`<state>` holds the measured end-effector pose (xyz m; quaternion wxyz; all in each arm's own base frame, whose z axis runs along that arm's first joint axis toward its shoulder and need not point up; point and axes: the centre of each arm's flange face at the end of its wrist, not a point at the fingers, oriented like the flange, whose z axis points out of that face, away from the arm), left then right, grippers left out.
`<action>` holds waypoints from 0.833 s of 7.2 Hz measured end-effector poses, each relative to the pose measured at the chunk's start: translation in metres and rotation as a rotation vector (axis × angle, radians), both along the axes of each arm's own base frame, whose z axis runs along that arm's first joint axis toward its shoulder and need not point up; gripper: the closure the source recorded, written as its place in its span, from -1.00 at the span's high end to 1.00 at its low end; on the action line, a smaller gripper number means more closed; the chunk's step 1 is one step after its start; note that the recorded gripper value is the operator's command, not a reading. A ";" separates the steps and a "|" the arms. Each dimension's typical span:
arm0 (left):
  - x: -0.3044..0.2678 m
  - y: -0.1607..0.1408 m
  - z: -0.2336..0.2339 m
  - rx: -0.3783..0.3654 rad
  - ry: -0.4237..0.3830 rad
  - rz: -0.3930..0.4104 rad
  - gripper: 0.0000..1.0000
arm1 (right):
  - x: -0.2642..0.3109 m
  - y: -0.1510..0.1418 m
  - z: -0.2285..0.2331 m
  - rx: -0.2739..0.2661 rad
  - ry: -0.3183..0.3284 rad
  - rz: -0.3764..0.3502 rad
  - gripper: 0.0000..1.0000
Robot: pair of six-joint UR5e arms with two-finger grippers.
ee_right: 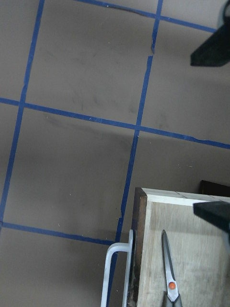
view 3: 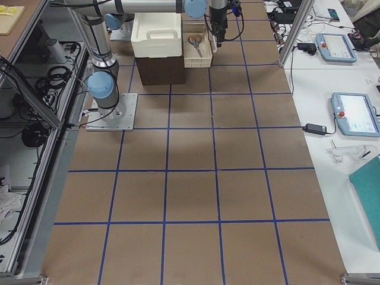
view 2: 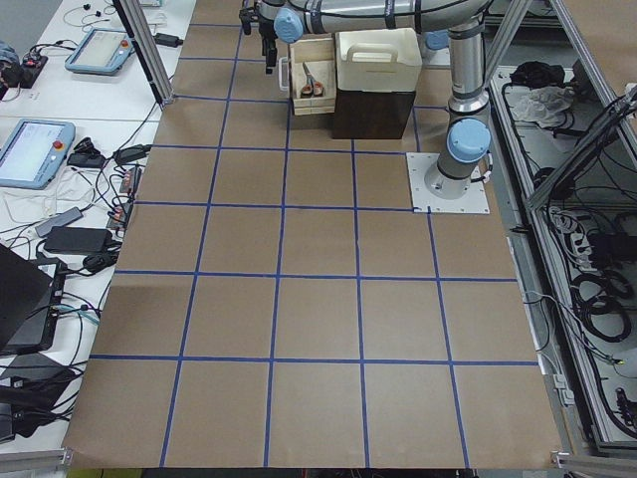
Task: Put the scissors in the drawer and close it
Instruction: 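Lower the left gripper to the white drawer handle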
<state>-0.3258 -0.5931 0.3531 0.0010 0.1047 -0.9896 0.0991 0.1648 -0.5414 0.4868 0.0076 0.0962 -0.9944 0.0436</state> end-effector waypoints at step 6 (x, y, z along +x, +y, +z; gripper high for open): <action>-0.004 -0.044 -0.088 0.194 -0.009 -0.180 1.00 | -0.002 0.012 0.012 -0.019 0.008 -0.152 1.00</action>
